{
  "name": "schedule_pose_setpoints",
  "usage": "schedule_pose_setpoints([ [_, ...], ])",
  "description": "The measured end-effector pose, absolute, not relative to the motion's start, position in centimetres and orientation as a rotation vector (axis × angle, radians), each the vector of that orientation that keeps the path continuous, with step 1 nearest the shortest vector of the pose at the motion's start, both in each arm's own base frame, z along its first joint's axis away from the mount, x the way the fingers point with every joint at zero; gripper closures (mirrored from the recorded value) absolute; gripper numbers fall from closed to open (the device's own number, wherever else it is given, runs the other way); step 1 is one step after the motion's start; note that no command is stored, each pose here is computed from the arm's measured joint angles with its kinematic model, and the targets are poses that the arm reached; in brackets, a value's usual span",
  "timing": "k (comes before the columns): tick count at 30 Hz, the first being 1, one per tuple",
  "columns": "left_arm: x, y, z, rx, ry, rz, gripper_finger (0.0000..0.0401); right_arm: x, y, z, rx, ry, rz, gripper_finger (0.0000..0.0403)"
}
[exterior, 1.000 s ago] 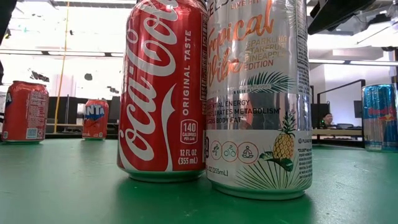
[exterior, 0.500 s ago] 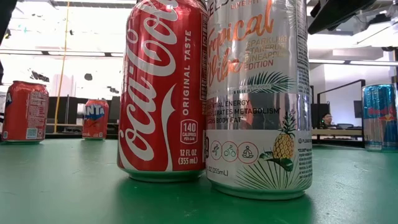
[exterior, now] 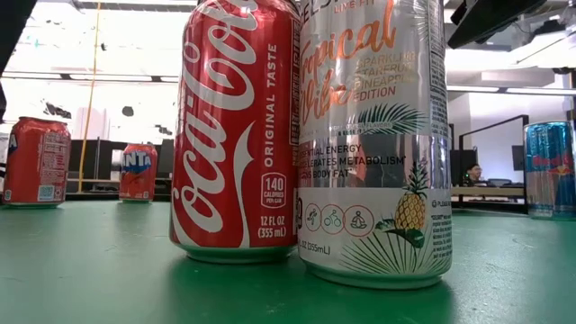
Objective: Place canned beverage on shelf
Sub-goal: Move the top left yellow soda can to the center of the table
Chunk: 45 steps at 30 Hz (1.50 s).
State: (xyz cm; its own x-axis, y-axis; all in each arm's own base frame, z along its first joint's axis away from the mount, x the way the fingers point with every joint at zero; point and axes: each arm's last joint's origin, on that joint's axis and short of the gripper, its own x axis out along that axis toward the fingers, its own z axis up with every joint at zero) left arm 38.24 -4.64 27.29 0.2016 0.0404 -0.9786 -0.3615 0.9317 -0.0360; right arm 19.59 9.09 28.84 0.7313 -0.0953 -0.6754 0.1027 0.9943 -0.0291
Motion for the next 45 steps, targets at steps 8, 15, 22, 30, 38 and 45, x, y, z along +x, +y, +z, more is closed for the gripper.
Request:
schedule_pose_setpoints([
  [8,38.0,-4.6,27.5,-0.262,1.350,0.268,0.0156,19.6,9.1,28.8,0.009,0.742,-0.111,0.0372],
  [15,37.9,-5.1,27.6,-0.060,1.384,0.009,0.0161,19.6,9.1,28.8,0.009,0.742,-0.111,0.0372],
  [22,37.0,-7.4,27.7,0.426,1.369,-0.464,0.0161,19.6,9.1,28.8,0.008,0.743,-0.111,0.0372],
  [30,36.6,-9.4,27.7,0.760,1.319,-0.573,0.0141,19.5,9.0,28.7,0.001,0.755,-0.114,0.0372],
  [38,36.5,-10.2,27.8,0.729,1.315,-0.533,0.0134,19.5,9.0,28.7,0.002,0.755,-0.114,0.0372],
  [45,36.8,-9.8,27.8,0.654,1.309,-0.459,0.0109,19.5,9.0,28.7,0.001,0.755,-0.114,0.0372],
])
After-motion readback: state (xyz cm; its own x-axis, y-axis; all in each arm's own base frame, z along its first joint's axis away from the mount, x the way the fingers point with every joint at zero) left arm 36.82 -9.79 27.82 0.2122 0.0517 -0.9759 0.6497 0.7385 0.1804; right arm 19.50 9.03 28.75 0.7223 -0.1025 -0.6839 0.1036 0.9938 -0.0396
